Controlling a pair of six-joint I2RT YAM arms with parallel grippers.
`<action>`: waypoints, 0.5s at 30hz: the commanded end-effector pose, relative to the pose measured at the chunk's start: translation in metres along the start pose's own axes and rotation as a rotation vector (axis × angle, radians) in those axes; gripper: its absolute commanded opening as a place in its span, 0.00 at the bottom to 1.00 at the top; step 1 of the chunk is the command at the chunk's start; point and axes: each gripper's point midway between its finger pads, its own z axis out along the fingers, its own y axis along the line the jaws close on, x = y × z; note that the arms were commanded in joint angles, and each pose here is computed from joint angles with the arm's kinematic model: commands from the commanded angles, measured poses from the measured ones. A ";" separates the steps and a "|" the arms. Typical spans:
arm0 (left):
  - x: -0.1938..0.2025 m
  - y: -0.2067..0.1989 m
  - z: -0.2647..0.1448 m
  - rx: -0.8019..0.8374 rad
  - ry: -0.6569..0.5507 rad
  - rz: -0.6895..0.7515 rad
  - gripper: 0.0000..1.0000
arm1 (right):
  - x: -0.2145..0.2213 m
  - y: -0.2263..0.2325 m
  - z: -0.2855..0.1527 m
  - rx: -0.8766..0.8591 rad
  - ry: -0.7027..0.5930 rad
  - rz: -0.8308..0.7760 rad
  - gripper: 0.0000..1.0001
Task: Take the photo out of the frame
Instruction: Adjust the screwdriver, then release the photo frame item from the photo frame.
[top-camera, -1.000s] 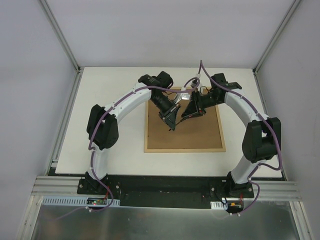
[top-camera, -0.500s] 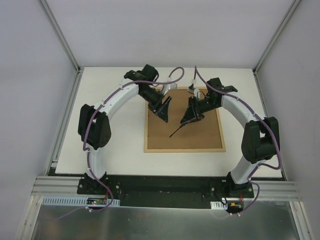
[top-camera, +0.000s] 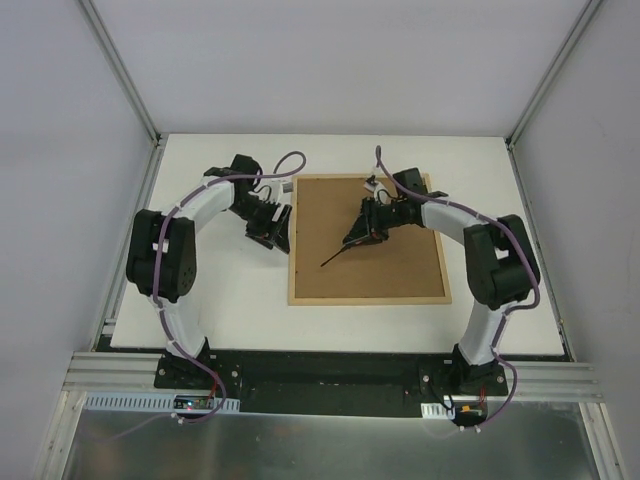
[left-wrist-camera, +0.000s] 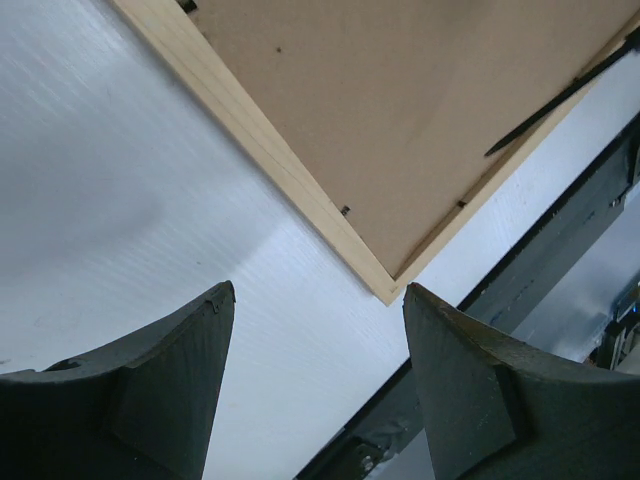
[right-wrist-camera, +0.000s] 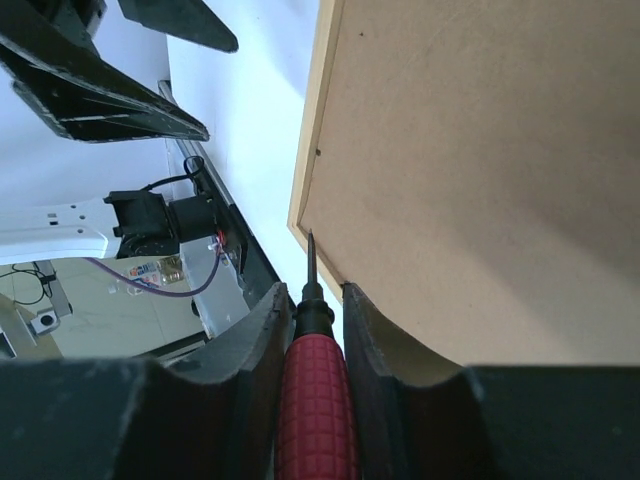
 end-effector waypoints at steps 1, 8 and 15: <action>-0.013 0.011 0.003 0.007 -0.049 -0.019 0.67 | -0.007 0.012 0.030 -0.045 0.005 -0.017 0.01; -0.012 0.011 0.016 0.067 -0.025 -0.040 0.67 | 0.005 0.000 0.064 -0.030 0.065 0.034 0.01; -0.009 0.019 0.029 0.084 -0.003 -0.076 0.67 | -0.010 -0.006 0.078 -0.046 0.045 0.093 0.01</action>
